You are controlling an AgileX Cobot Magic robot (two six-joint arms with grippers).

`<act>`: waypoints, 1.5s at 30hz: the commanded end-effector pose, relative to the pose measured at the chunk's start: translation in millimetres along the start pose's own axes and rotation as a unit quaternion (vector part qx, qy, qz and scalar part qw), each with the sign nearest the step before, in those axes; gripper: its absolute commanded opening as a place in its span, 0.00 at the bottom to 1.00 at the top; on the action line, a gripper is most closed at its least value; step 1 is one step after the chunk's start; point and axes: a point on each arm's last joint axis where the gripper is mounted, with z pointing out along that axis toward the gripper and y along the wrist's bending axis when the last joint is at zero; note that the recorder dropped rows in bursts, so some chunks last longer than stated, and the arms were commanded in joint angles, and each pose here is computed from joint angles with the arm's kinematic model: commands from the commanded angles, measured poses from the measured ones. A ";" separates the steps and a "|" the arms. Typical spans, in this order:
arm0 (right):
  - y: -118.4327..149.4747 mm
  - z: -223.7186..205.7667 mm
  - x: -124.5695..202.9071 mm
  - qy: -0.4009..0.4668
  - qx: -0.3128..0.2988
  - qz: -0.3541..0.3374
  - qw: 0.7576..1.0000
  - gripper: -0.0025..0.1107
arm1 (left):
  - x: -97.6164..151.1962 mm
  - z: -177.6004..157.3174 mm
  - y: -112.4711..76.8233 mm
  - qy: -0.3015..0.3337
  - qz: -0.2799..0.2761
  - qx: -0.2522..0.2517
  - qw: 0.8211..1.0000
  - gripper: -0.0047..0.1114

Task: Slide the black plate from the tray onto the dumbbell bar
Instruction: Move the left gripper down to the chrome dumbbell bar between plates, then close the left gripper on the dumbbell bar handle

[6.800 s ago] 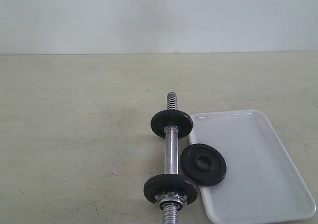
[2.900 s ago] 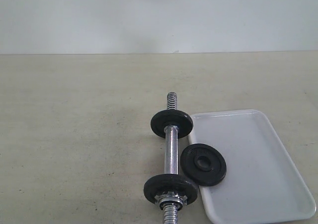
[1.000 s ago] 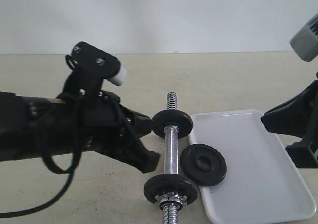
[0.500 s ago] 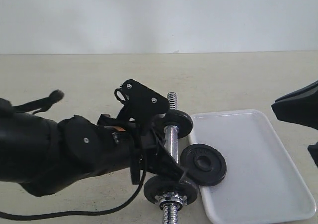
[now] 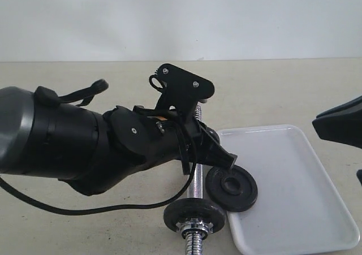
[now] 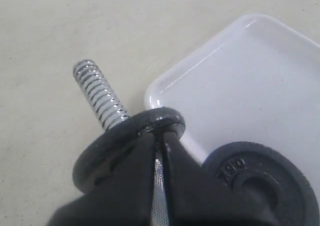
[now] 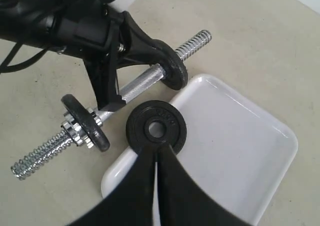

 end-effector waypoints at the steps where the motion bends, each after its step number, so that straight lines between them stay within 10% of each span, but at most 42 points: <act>1: 0.8 -2.2 -0.9 0.001 -0.002 -0.008 1.000 0.02 | -1.2 0.4 0.5 -0.002 0.003 -0.003 1.000 0.08; 9: 1.4 -2.2 -0.6 0.003 -0.005 -0.007 1.000 0.02 | -0.3 0.4 0.0 0.003 -0.008 0.000 1.000 0.08; 15: 1.4 -2.2 -0.6 0.003 -0.005 -0.007 1.000 0.02 | 6.1 1.8 10.2 0.039 -0.154 -0.031 0.987 0.08; 23: 1.4 -2.2 -0.7 0.002 -0.006 -0.006 1.000 0.02 | 11.2 7.7 25.9 0.076 -0.128 -0.028 0.988 0.08; 26: 1.4 -2.2 -0.7 0.002 -0.006 -0.006 1.000 0.02 | 11.5 7.7 21.1 0.081 -0.113 -0.001 0.990 0.18; 31: 1.6 -2.2 -0.5 0.003 -0.007 -0.006 1.000 0.02 | 11.9 7.5 18.4 0.085 -0.095 0.015 0.992 0.64; 45: 2.3 -2.2 -0.2 0.005 -0.011 -0.004 1.000 0.02 | 39.9 44.0 3.5 0.144 -0.175 0.037 0.973 0.65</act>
